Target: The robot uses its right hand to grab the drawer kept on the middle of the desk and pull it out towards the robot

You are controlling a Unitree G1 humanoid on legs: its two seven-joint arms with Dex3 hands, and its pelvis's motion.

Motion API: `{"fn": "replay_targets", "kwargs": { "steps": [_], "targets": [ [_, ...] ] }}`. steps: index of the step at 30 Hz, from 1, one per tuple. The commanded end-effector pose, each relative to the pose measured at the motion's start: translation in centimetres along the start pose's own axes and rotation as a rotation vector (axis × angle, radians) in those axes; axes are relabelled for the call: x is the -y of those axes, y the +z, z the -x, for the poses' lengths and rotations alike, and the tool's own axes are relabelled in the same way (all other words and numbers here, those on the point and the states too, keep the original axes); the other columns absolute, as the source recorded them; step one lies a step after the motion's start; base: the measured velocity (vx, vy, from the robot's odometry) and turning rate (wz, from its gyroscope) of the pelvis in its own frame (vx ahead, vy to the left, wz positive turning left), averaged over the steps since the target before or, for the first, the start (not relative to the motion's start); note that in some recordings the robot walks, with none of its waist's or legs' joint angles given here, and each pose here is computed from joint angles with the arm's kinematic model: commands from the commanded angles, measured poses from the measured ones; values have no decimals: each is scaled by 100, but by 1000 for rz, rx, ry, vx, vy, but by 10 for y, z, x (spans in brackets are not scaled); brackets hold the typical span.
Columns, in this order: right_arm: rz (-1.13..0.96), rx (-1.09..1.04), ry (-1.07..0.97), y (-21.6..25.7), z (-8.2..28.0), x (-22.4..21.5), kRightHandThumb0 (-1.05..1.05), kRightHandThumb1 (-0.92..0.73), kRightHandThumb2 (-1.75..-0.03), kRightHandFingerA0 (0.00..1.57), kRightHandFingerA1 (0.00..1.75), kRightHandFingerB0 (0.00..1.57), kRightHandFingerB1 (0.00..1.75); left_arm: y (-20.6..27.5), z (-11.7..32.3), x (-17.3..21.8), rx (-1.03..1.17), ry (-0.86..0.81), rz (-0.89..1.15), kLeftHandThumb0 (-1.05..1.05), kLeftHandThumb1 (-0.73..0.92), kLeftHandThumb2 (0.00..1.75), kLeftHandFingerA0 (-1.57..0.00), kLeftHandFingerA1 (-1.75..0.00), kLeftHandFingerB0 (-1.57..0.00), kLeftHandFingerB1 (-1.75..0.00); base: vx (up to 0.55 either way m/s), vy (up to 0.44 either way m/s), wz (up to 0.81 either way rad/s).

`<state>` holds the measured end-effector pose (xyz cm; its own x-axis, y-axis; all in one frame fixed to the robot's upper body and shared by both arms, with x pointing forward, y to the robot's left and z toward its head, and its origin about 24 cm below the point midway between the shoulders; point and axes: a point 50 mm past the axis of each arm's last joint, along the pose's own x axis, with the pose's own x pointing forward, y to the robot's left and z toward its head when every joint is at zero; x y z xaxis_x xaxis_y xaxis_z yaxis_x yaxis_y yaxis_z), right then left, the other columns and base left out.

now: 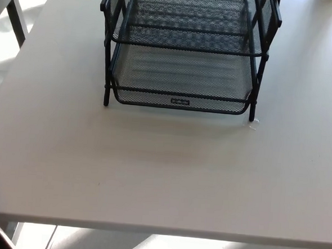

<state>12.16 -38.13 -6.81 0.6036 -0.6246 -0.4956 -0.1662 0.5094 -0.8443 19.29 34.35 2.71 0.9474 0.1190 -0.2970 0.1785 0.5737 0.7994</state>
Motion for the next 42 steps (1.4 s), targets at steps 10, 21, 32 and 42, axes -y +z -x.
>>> {"fn": "replay_targets", "kwargs": {
  "steps": [10,21,32,42],
  "targets": [
    [152,-46,-259,-24,-7,123,-66,-48,-76,19,50,8,36,58,13,-38,399,-78,-371,-29,57,58,-77,-81,-80,-54,0,0,0],
    [25,49,-509,-2,10,200,-67,-45,-74,45,63,24,39,58,13,-39,401,-80,-374,-29,57,57,-78,-82,-81,-55,0,0,0],
    [84,390,-921,68,57,264,-84,-52,-92,21,55,11,49,59,12,-41,411,-77,-375,-29,57,57,-78,-81,-81,-55,0,0,0],
    [105,804,-1107,172,127,285,-85,-51,-89,14,56,10,48,60,12,-40,420,-70,-378,-29,57,57,-78,-85,-81,-56,0,0,0]
  ]
}}
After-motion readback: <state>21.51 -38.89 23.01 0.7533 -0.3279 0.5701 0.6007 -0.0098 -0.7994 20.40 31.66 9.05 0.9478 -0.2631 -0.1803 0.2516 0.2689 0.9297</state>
